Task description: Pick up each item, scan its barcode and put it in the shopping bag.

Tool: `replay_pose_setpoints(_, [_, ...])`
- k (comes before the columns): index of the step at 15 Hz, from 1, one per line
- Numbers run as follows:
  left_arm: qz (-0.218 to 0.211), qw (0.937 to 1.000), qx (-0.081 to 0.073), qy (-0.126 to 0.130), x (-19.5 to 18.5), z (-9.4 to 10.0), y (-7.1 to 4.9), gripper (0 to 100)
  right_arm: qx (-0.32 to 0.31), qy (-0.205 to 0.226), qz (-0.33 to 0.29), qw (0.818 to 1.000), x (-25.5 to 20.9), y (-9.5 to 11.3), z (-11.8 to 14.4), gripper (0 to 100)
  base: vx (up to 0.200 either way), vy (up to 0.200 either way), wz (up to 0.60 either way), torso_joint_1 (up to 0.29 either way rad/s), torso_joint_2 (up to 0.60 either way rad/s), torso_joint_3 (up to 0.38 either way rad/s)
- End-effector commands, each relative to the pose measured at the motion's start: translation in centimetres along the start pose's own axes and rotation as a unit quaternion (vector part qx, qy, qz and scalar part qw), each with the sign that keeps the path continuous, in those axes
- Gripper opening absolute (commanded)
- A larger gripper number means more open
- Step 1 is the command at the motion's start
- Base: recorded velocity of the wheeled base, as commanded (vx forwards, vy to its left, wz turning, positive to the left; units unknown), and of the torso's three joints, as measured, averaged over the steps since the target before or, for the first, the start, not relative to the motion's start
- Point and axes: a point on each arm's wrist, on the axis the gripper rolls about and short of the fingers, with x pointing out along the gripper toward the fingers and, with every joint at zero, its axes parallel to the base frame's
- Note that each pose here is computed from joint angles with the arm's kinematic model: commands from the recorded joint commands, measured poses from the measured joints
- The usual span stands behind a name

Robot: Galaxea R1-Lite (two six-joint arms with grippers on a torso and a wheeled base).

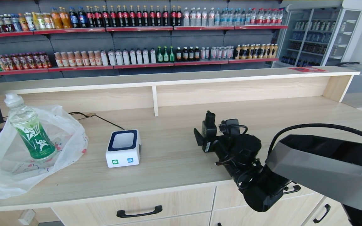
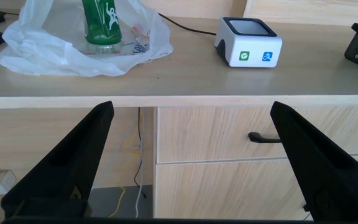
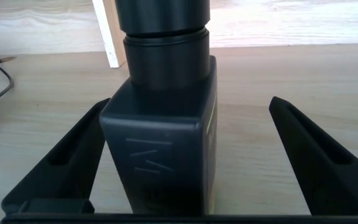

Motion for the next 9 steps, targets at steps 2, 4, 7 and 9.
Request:
replay_pose_setpoints(2, [0.0,1.0,0.0,0.0,0.01,0.01,0.0,100,0.0,0.001,0.0,1.0,0.15,0.0,-0.27,100,0.0,0.0,0.0,0.0,0.0,0.0])
replay_pose_setpoints(4, [0.001,1.0,-0.001,0.0,0.01,0.01,0.0,100,-0.002,0.002,0.0,1.0,0.17,0.0,-0.44,100,0.0,0.0,0.0,0.0,0.0,0.0])
replay_pose_setpoints(7, [0.0,1.0,-0.001,0.0,0.01,0.01,0.0,100,-0.003,0.003,-0.001,1.0,0.14,-0.01,-0.47,100,0.0,0.0,0.0,0.0,0.0,0.0])
replay_pose_setpoints(9, [0.0,1.0,-0.001,0.0,0.01,0.01,0.0,100,-0.003,0.002,0.0,1.0,0.16,0.06,-0.44,0,0.0,0.0,0.0,0.0,0.0,0.0])
